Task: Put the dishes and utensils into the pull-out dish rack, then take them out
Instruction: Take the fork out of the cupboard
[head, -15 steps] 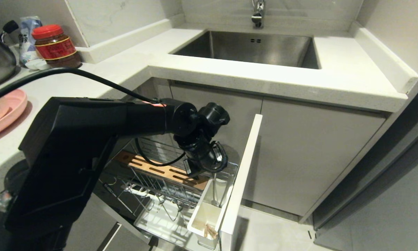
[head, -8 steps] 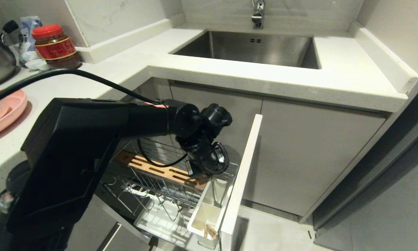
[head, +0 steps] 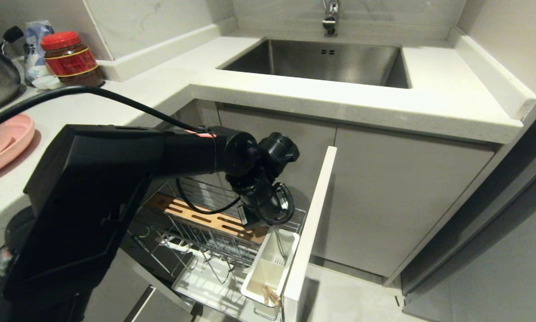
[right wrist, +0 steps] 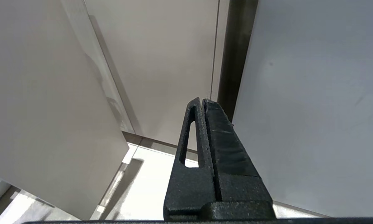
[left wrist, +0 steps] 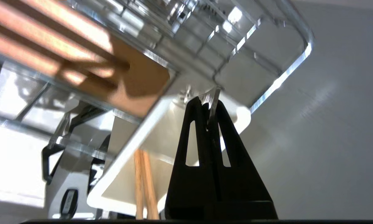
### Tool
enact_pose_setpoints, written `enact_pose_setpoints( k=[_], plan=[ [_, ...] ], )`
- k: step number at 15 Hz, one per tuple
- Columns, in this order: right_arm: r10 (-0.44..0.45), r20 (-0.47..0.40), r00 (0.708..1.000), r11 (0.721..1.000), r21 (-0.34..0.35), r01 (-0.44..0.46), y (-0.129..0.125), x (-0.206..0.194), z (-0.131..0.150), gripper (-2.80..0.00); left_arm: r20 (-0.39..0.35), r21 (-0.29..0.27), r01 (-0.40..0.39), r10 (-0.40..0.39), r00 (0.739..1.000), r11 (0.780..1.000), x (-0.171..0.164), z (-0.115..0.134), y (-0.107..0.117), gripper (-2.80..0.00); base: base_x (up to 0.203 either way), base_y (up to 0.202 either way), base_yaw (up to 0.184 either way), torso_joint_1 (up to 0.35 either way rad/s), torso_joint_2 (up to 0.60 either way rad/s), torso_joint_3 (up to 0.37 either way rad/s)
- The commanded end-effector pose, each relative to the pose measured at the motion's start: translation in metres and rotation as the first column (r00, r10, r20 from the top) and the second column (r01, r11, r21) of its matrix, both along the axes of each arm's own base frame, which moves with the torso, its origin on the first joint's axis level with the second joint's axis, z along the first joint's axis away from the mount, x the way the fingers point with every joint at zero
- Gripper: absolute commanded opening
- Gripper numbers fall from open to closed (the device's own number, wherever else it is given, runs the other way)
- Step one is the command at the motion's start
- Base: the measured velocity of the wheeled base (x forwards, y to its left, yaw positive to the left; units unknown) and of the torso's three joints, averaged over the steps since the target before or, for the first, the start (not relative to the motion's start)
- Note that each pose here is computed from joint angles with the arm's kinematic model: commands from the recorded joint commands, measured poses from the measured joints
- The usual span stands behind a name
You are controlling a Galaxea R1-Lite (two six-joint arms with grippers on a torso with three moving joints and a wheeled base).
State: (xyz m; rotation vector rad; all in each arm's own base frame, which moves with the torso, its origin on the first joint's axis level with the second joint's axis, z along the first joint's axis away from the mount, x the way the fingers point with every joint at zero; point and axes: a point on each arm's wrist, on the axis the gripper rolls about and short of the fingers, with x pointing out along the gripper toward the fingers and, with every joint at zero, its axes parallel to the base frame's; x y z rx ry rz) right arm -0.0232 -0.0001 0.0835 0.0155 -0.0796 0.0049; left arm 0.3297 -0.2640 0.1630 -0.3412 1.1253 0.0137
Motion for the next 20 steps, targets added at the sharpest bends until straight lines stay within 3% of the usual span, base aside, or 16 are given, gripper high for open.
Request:
enact_pose_setpoints(
  k=[1,5,7,11,16,20],
  plan=[
    [0.0,-0.026,1.0,1.0,0.0,0.0,0.0,0.002,-0.007,-2.8,0.022,-0.016,0.008,-0.008,1.0,1.0,-0.013,0.022,0.004,-2.8,0.0,0.0,0.0,0.0,0.0,0.0],
    [0.0,-0.026,1.0,1.0,0.0,0.0,0.0,0.002,-0.007,-2.8,0.089,-0.054,0.039,-0.034,0.995,0.998,-0.049,0.075,0.019,-2.8,0.0,0.0,0.0,0.0,0.0,0.0],
    [0.0,-0.026,1.0,1.0,0.0,0.0,0.0,0.002,-0.007,-2.8,0.135,-0.033,0.053,-0.048,0.99,0.998,-0.066,0.097,0.029,-2.8,0.0,0.0,0.0,0.0,0.0,0.0],
    [0.0,-0.025,1.0,1.0,0.0,0.0,0.0,0.002,-0.007,-2.8,0.188,-0.034,0.076,-0.069,0.98,0.996,-0.087,0.124,0.047,-2.8,0.0,0.0,0.0,0.0,0.0,0.0],
    [0.0,-0.026,1.0,1.0,0.0,0.0,0.0,0.002,-0.007,-2.8,0.275,-0.102,0.095,-0.063,0.959,0.99,-0.113,0.159,0.067,-2.8,0.0,0.0,0.0,0.0,0.0,0.0],
    [0.0,-0.026,1.0,1.0,0.0,0.0,0.0,0.002,-0.007,-2.8,0.39,-0.157,0.095,-0.026,0.92,0.983,-0.139,0.191,0.093,-2.8,0.0,0.0,0.0,0.0,0.0,0.0]
  ],
)
